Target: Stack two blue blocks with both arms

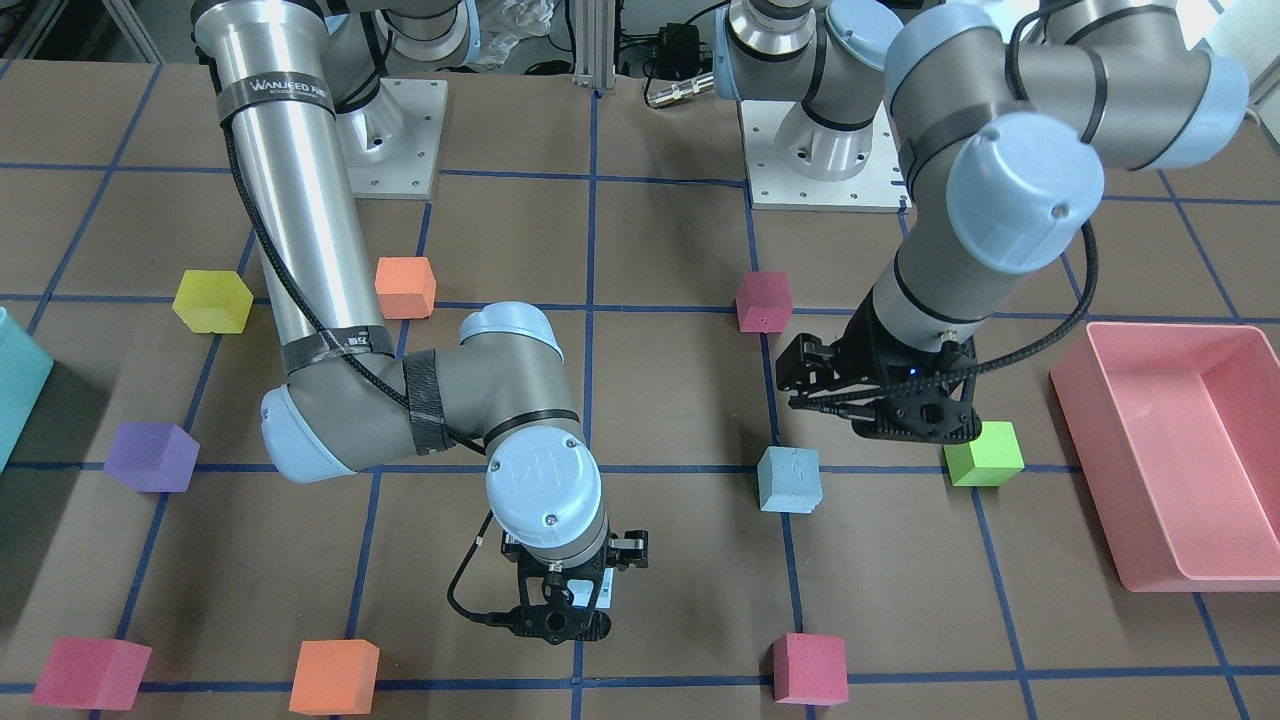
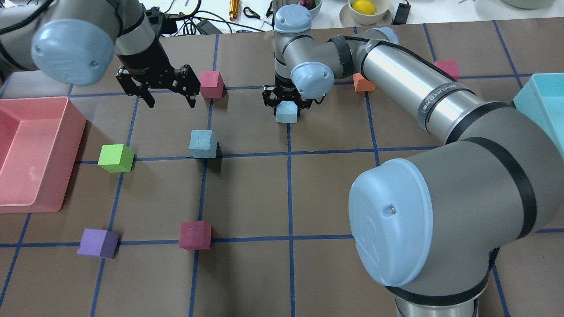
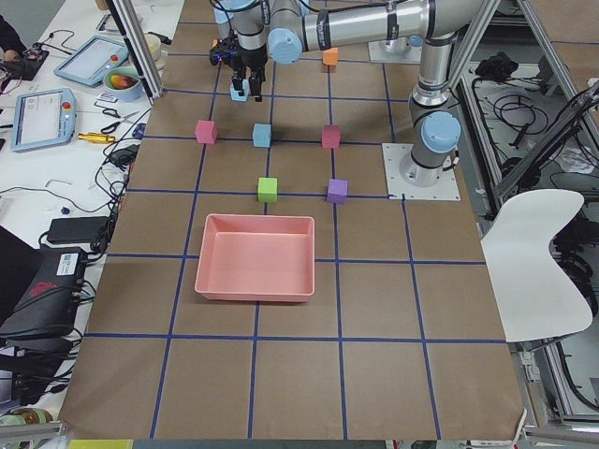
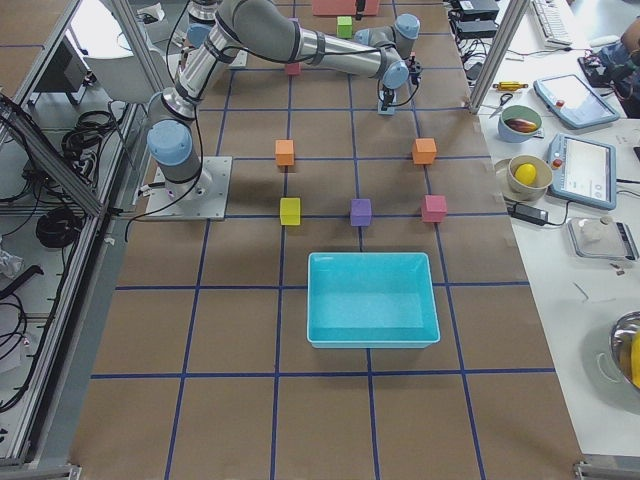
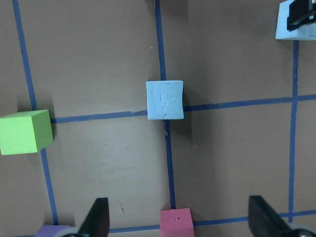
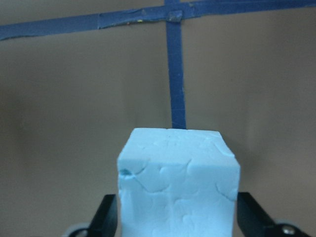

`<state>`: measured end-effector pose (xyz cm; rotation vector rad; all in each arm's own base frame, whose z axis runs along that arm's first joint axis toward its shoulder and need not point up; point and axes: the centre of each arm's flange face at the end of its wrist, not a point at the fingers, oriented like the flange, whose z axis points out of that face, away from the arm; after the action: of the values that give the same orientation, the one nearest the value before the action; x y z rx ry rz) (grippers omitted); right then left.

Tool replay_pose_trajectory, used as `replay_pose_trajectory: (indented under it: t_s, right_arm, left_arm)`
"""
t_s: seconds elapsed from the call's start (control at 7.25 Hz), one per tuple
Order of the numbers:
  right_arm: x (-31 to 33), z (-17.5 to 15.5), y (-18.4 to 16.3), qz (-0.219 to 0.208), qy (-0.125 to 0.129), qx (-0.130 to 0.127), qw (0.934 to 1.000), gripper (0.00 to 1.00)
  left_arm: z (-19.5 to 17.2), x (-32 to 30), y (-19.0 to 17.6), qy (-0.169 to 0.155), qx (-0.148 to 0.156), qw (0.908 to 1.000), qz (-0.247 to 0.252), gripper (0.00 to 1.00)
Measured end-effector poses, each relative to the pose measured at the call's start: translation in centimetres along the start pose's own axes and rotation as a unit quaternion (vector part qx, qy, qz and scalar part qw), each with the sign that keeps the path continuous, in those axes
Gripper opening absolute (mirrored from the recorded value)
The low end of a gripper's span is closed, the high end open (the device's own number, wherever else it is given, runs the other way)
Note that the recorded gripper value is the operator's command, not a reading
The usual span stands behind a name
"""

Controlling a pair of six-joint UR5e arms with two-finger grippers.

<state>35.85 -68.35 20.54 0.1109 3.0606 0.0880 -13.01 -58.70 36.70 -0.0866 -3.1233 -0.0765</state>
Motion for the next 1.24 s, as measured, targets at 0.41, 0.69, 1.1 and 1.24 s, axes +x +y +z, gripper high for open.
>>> replay_pose_trajectory:
  t_s: [0.41, 0.69, 1.1, 1.24]
  right_arm:
    - [2.4, -8.0, 0.8, 0.013, -0.001, 0.015, 0.9998, 1.00]
    - [8.6, -16.6, 2.3, 0.033, 0.002, 0.010, 0.9994, 1.00]
    - [15.6, -23.1, 10.0, 0.025, 0.034, -0.017, 0.9990, 1.00]
    - [17.0, -23.7, 13.1, 0.027, 0.043, -0.019, 0.9985, 1.00]
  left_arm:
    - [7.4, -0.2, -1.1, -0.004, 0.011, 0.9999, 0.001, 1.00]
    - [10.9, -0.3, -0.9, -0.005, -0.001, 1.0000, -0.002, 1.00]
    - [15.0, -0.1, -0.5, -0.001, -0.012, 0.9999, -0.006, 0.87]
    - [16.1, 0.2, 0.0, 0.001, -0.018, 0.9998, -0.005, 0.43]
